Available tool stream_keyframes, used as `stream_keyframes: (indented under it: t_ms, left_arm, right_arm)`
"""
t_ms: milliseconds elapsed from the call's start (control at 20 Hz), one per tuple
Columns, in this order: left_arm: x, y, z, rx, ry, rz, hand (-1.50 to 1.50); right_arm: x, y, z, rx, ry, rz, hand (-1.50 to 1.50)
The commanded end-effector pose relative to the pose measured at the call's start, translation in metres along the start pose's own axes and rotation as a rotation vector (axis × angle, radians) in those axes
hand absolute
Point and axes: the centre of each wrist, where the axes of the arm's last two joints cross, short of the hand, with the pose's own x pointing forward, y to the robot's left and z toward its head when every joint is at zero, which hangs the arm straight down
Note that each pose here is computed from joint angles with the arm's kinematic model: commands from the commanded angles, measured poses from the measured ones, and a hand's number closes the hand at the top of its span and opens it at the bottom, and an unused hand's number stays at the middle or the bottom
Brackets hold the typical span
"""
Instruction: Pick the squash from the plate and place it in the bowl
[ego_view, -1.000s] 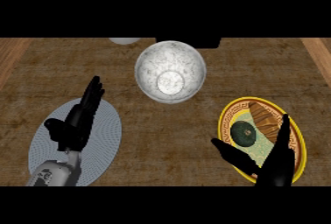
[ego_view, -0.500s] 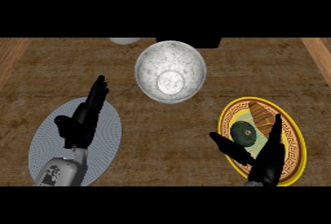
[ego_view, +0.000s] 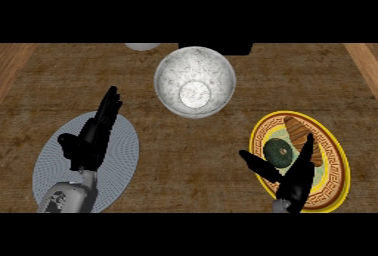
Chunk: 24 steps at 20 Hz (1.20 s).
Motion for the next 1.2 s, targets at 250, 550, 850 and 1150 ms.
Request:
stream_keyframes:
  t_ms: [250,550,850,1150]
  left_arm:
    - [0.015,-0.003,0.002,0.004,0.01,0.009,0.0]
    - [0.001,0.007,0.009,0.009,0.0,0.012,0.0]
    - [0.004,-0.006,-0.01,0.008,0.006,-0.004,0.0]
    - [-0.006,-0.005,0.007,-0.035,0.006,-0.006,0.0]
  right_arm:
    - [-0.003,0.003,-0.021,-0.001,0.079,0.103,-1.5]
    - [-0.019,0.002,-0.013,0.123,-0.006,0.178,1.5]
    - [-0.045,0.007,-0.017,0.151,-0.082,0.266,1.5]
    - [0.002,0.041,-0.001,0.392,-0.257,0.24,1.5]
